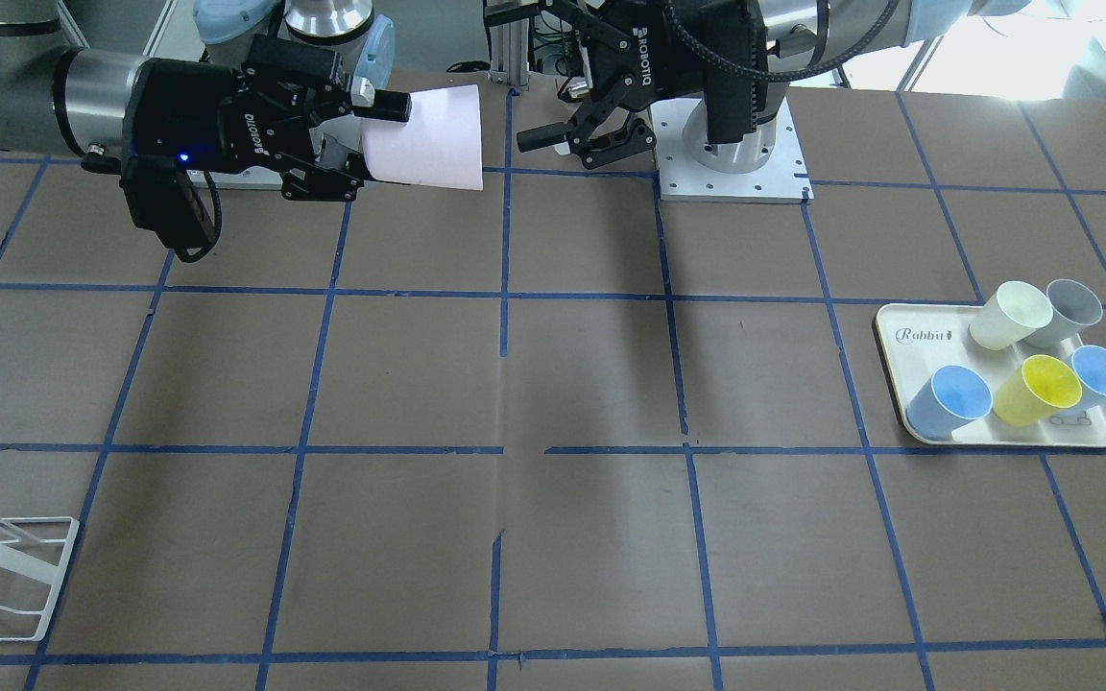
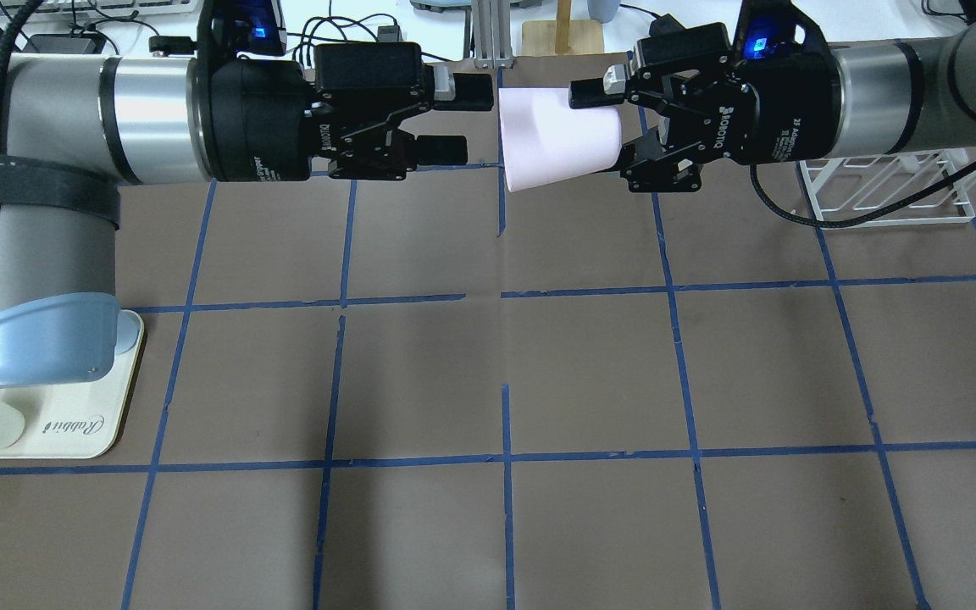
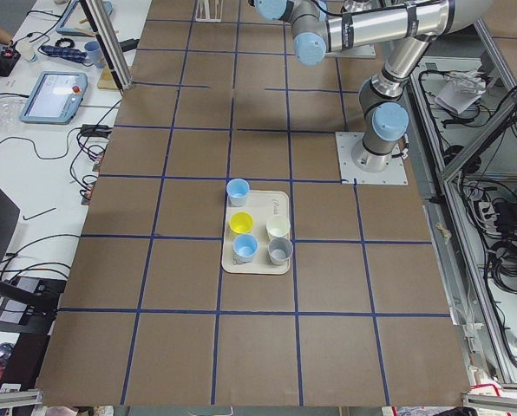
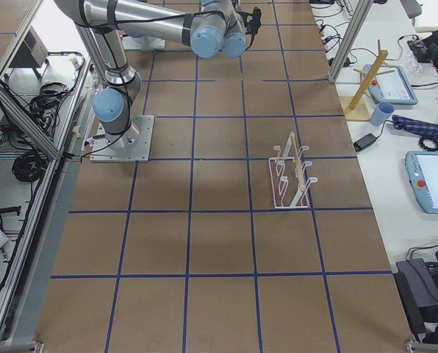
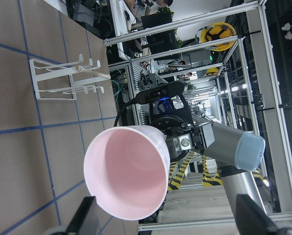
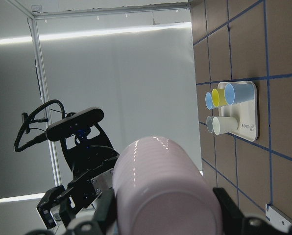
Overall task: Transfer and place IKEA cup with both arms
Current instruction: 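Grasp the pink cup's rim with the left gripper beside the right gripper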
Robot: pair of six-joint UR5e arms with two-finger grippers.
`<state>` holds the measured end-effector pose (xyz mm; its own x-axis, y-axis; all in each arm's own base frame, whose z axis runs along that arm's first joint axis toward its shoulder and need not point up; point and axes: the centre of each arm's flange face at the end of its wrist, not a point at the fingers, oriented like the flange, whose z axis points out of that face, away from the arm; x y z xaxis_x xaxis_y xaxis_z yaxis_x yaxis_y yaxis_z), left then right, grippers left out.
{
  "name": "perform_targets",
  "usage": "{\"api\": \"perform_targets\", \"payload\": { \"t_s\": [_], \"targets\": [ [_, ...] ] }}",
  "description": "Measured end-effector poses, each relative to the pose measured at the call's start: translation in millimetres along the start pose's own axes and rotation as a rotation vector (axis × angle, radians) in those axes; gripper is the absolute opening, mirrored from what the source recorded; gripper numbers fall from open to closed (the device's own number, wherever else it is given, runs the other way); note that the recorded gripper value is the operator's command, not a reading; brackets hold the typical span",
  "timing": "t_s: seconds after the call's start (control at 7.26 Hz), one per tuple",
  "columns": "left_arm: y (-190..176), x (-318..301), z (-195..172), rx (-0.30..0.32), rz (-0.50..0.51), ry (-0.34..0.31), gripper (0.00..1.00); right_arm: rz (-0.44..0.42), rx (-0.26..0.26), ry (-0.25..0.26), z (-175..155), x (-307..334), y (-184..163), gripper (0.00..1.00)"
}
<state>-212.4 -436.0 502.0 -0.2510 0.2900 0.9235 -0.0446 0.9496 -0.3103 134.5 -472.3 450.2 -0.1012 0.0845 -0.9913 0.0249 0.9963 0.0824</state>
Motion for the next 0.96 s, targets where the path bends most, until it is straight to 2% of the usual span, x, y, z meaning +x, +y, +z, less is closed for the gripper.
{"api": "perform_targets", "payload": {
  "t_s": [0.96],
  "targets": [
    [7, 9, 15, -0.026, 0.043, 0.035, 0.98, 0.029, -0.014, -0.004, 6, -2, 6, 0.18]
  ]
}}
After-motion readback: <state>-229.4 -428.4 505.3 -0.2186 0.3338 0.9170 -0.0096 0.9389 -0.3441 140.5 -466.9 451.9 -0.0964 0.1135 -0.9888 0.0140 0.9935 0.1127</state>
